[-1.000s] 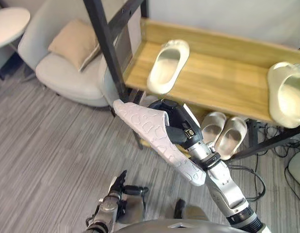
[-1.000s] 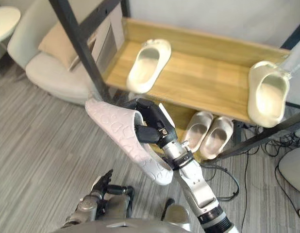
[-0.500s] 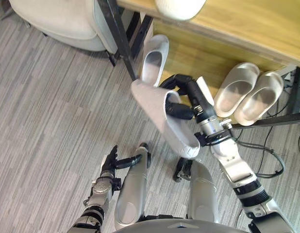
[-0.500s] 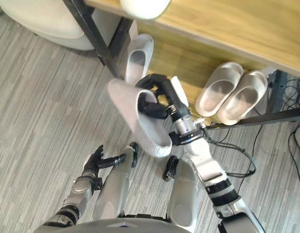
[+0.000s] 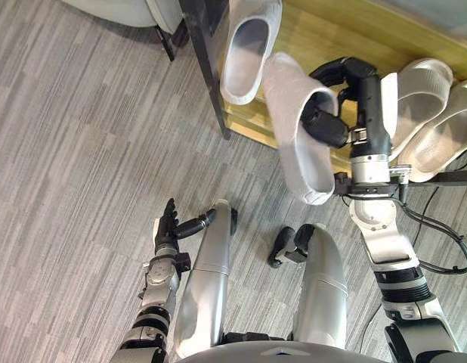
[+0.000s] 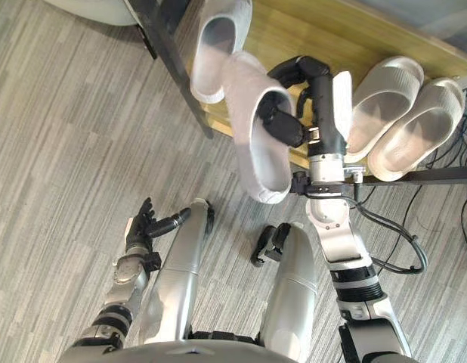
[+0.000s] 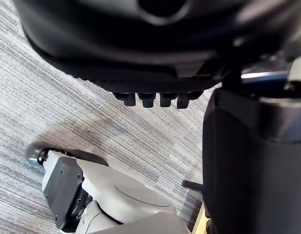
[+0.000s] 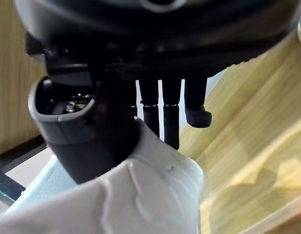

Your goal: Organize the slippers on the shoe rack

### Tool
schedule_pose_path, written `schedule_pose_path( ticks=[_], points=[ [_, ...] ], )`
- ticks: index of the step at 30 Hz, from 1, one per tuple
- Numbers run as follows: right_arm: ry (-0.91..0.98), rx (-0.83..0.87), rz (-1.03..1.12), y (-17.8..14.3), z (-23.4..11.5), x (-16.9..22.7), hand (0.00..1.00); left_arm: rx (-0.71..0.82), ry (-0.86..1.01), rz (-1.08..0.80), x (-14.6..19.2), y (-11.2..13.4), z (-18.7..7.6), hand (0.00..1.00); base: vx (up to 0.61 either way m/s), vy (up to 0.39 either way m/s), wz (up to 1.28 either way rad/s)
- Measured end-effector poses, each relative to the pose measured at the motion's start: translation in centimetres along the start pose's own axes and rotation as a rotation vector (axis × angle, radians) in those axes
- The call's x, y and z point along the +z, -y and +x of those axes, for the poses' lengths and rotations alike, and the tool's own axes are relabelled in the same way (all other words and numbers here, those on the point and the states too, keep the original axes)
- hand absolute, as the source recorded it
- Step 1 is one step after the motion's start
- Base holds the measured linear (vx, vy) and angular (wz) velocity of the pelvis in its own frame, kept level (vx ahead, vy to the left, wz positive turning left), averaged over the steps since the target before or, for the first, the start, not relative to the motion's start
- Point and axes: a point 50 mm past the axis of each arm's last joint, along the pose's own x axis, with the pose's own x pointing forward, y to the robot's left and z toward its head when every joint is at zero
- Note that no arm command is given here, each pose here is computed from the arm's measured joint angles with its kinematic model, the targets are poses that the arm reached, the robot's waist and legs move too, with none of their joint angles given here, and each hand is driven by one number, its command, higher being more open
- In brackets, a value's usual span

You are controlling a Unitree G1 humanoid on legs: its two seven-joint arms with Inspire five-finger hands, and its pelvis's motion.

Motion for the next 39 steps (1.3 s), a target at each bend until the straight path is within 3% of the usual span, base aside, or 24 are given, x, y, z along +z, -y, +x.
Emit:
schedule_pose_path(
  ticks=[11, 39],
  points=[
    [0.039, -0.224, -0.174, 0.9, 5.1, 0.7, 0.00, -0.003, 0.033, -0.023, 0.7, 0.8, 0.1, 1.00, 0.01, -0.017, 0.02],
    [-0.191, -0.267, -0.290, 0.5, 10.7, -2.5, 0.00, 0.059, 0.008, -0.019, 0.3, 1.2, 0.0, 1.00, 0.04, -0.020, 0.01]
  ],
)
